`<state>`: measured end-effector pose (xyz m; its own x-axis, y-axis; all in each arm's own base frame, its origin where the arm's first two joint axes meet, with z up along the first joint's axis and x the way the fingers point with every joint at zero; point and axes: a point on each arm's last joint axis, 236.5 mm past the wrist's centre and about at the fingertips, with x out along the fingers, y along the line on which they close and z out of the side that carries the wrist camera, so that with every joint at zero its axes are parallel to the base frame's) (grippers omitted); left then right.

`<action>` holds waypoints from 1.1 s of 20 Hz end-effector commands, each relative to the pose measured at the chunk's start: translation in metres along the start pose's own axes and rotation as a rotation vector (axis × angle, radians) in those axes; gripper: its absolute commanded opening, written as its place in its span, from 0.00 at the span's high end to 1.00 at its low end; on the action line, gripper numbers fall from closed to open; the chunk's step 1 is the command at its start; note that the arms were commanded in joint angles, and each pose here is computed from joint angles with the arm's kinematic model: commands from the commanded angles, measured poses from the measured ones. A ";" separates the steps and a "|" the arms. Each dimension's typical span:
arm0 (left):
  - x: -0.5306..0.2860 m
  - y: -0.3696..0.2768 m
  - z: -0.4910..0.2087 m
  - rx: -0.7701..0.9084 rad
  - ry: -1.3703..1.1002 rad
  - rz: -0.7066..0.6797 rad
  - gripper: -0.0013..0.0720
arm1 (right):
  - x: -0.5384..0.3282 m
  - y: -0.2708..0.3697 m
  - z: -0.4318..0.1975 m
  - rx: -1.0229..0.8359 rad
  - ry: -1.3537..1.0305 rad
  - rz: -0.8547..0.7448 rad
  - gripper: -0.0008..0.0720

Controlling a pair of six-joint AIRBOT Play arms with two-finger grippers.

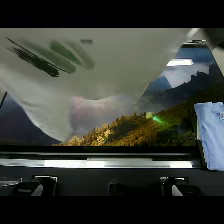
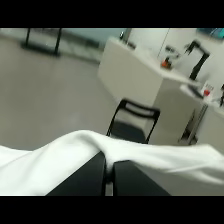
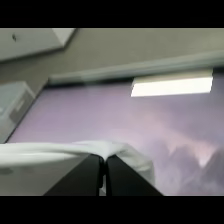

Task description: Fold the clothes and pants, and hang the long-sleeved shirts on hangers.

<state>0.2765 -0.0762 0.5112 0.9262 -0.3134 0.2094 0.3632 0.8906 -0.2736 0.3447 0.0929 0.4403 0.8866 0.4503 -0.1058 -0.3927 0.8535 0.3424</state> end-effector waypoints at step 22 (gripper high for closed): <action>0.112 0.190 -0.438 -0.235 0.777 0.311 0.95 | 0.130 -0.248 -0.310 0.563 0.613 -0.477 0.94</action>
<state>0.4754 -0.0800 0.1723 0.8384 -0.2618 -0.4780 0.1266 0.9466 -0.2965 0.4567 0.0169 0.1328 0.6478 0.2417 -0.7225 0.0910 0.9170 0.3883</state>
